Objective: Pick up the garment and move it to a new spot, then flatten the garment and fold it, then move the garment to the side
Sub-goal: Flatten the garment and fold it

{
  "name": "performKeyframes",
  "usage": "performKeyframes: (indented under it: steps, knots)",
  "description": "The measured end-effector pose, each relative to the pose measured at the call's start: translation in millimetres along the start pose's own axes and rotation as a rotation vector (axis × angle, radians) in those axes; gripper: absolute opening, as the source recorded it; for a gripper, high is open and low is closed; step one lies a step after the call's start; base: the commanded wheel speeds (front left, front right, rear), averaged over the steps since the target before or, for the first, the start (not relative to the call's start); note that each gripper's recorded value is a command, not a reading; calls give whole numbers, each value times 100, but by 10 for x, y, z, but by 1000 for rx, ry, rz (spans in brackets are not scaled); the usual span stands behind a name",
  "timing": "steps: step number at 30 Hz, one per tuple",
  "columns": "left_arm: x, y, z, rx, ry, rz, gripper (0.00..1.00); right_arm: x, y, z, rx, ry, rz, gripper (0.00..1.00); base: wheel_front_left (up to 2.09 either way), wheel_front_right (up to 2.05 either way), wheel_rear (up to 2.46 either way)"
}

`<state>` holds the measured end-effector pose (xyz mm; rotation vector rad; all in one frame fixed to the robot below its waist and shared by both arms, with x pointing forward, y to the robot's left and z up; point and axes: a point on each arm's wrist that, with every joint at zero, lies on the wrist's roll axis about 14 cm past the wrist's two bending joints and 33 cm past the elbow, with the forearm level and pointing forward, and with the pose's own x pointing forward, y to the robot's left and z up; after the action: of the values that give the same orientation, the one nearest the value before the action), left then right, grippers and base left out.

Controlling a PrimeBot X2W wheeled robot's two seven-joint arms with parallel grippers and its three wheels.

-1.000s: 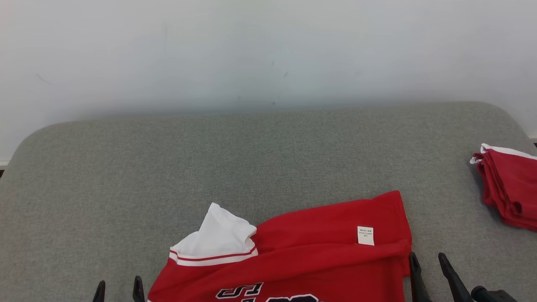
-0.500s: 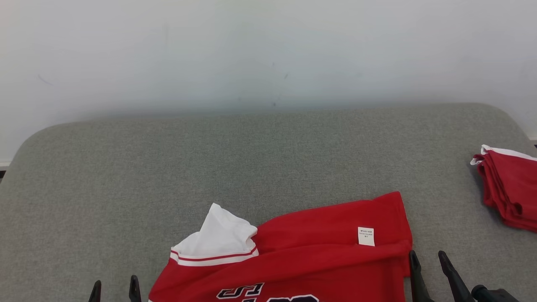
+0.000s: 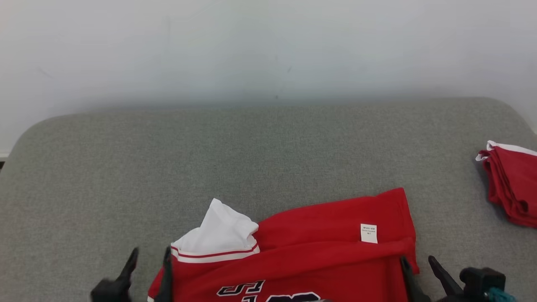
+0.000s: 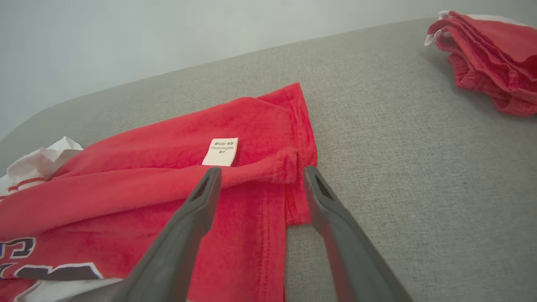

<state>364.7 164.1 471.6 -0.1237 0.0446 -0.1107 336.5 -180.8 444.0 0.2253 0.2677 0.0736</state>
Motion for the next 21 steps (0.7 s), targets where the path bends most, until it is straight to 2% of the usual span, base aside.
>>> performKeyframes:
  steps: [10,14,21]
  knots:
    - [856,-334,-199,71,259,-160,100,230,74,-13,4,136,13,100,0,0,0]
    - [998,-479,-374,94,374,-226,100,257,30,-12,4,147,-2,100,0,0,0]
    - [1141,-559,-574,113,468,-279,100,242,-93,-80,15,166,-42,100,0,0,0]
